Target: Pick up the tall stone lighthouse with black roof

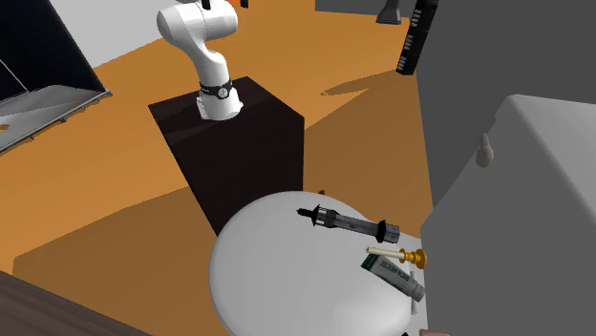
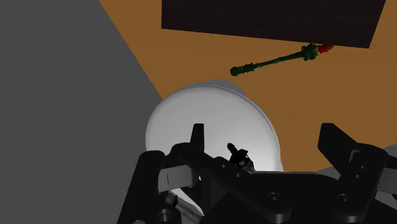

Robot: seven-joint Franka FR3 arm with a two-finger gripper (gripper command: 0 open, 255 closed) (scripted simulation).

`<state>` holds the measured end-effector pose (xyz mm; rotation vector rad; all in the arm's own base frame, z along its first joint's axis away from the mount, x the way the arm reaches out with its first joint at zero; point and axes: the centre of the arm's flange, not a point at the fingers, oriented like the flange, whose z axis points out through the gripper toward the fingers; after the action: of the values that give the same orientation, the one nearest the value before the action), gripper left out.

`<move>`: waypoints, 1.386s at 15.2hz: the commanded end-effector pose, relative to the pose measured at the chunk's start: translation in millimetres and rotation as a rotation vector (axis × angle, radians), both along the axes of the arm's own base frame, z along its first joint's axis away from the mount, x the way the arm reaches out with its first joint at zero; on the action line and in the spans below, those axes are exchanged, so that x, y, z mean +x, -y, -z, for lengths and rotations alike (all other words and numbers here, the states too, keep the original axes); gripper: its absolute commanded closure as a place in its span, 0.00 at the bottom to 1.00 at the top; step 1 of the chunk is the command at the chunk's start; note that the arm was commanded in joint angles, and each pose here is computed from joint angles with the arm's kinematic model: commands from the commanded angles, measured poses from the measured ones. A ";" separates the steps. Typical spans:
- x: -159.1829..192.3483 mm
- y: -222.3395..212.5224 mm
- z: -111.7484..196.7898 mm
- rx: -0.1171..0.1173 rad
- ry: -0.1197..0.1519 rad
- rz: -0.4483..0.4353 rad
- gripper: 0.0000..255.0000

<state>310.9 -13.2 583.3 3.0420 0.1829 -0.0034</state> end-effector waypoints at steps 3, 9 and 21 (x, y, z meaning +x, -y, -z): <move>17.9 -0.1 19.4 -0.003 -0.002 -0.026 0.00; 71.4 -3.0 77.7 -0.010 -0.009 -0.104 0.00; 175.9 -19.7 195.5 -0.026 -0.022 -0.259 0.00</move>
<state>477.1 3.4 400.9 2.9736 0.5515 -0.0202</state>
